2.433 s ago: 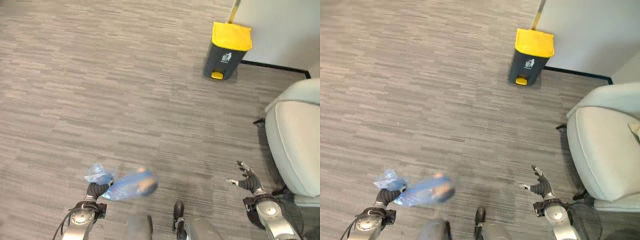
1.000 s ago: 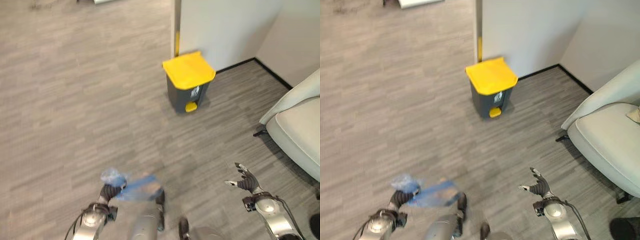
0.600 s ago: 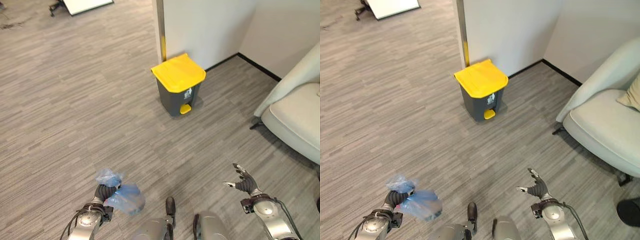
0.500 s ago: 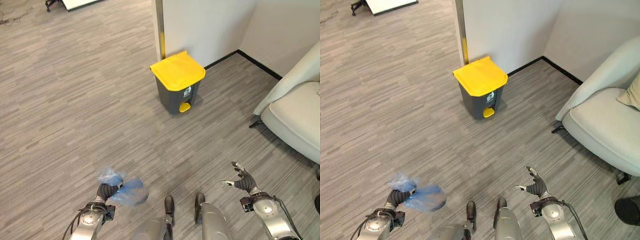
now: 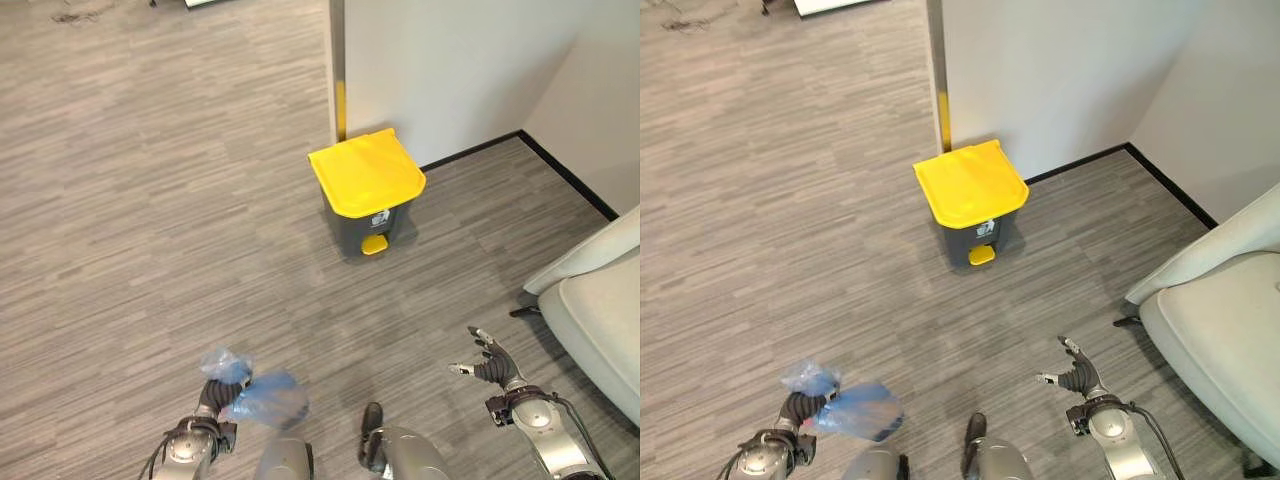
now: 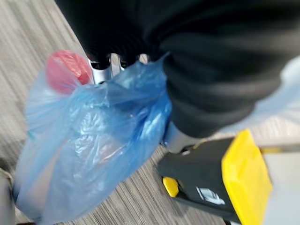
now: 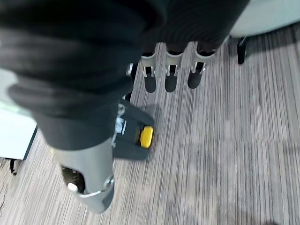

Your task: Gather garbage on tea table into small bin, then transfer packed bag to large trash can.

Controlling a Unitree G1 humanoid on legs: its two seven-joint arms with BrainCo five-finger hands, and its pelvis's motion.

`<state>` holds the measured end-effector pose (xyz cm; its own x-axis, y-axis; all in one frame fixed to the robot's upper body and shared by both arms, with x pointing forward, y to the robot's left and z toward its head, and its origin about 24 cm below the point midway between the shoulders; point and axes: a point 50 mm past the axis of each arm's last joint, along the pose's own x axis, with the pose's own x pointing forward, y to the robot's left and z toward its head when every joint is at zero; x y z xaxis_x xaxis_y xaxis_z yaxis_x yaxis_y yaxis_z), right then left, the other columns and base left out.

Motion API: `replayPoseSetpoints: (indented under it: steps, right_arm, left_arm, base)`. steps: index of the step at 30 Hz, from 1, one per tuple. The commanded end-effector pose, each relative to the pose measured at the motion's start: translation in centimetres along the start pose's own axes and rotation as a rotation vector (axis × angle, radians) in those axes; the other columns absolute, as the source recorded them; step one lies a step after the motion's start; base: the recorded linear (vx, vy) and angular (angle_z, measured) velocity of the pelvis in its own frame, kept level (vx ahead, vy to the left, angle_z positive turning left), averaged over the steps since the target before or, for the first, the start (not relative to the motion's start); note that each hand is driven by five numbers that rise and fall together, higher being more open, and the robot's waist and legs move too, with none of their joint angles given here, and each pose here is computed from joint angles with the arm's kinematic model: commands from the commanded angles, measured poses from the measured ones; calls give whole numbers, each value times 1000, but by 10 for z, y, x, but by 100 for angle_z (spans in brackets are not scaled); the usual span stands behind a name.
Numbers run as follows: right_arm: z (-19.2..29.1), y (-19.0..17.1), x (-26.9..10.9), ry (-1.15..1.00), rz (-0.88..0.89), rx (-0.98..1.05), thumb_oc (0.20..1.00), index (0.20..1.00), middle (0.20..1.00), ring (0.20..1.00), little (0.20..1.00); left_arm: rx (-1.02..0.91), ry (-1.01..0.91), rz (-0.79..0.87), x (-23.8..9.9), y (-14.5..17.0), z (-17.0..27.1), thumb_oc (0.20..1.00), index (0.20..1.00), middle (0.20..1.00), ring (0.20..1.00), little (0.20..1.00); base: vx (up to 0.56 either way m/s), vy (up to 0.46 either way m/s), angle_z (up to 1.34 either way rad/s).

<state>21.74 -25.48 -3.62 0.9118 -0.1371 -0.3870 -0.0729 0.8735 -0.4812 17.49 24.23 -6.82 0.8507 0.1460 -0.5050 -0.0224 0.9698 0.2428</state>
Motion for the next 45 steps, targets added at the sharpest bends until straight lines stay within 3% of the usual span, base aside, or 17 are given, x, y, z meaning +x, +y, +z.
replayPoseSetpoints:
  steps: [1, 14, 31, 45]
  right_arm:
    - [2, -18, -2, -29, -71, 5, 1000, 1000, 1000, 1000, 1000]
    - [6, 11, 1, -29, 6, 16, 1000, 1000, 1000, 1000, 1000]
    - [3, 2, -4, -30, -7, 17, 1000, 1000, 1000, 1000, 1000]
    - [-27, -13, -13, 89, -93, 49, 1000, 1000, 1000, 1000, 1000]
  left_arm:
    - [36, -131, 20, 6, 12, 28, 200, 200, 200, 200, 200]
    - [80, -100, 85, 0, 34, 21, 200, 200, 200, 200, 200]
    - [45, -79, 56, -3, 23, 14, 200, 200, 200, 200, 200]
    - [44, -96, 6, 3, 11, 21, 200, 200, 200, 200, 200]
  base:
    - [221, 15, 0]
    - [328, 135, -26]
    - [199, -158, 27]
    - [46, -80, 39]
